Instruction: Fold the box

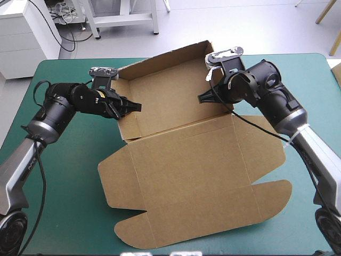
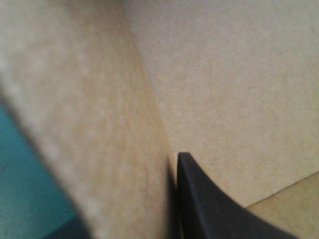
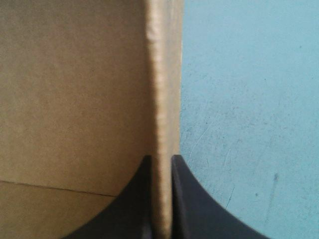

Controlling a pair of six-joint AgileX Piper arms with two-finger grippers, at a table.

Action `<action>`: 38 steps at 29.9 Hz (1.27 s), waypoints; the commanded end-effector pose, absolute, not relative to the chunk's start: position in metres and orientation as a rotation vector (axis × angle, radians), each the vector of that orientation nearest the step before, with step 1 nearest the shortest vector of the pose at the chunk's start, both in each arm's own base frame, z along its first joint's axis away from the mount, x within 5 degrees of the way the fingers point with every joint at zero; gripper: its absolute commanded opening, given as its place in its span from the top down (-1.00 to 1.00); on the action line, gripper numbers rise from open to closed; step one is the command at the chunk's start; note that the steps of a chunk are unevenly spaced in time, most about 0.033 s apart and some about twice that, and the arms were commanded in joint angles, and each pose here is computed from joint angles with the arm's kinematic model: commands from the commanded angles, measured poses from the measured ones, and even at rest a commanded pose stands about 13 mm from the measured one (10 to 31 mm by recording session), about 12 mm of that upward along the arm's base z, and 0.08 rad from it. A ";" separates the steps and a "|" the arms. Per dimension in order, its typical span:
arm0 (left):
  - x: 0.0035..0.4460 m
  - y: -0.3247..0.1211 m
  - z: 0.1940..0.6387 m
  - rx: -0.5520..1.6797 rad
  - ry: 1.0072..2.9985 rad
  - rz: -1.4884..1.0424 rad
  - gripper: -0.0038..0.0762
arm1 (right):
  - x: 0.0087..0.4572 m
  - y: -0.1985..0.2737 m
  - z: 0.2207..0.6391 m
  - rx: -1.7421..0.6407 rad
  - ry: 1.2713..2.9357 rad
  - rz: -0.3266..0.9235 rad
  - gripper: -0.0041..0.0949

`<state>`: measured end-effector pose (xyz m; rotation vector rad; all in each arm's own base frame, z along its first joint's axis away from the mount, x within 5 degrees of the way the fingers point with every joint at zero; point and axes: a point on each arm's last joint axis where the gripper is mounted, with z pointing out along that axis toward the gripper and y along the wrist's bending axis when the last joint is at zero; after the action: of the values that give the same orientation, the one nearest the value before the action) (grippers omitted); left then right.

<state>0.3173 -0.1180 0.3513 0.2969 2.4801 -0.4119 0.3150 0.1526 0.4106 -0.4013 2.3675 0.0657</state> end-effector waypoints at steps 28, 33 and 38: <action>0.391 -0.160 0.257 0.414 2.706 -0.184 0.92 | 0.406 0.142 0.293 -0.357 2.646 0.086 0.96; 0.400 -0.164 0.227 0.423 2.762 -0.170 0.92 | 0.418 0.145 0.267 -0.420 2.678 0.063 0.96; 0.403 -0.165 0.228 0.510 2.730 -0.157 0.86 | 0.423 0.147 0.263 -0.420 2.662 0.069 0.94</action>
<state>0.4010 -0.1568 0.2391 0.3216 2.7675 -0.1892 0.4144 0.1479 0.2559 -0.3554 2.7745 0.0933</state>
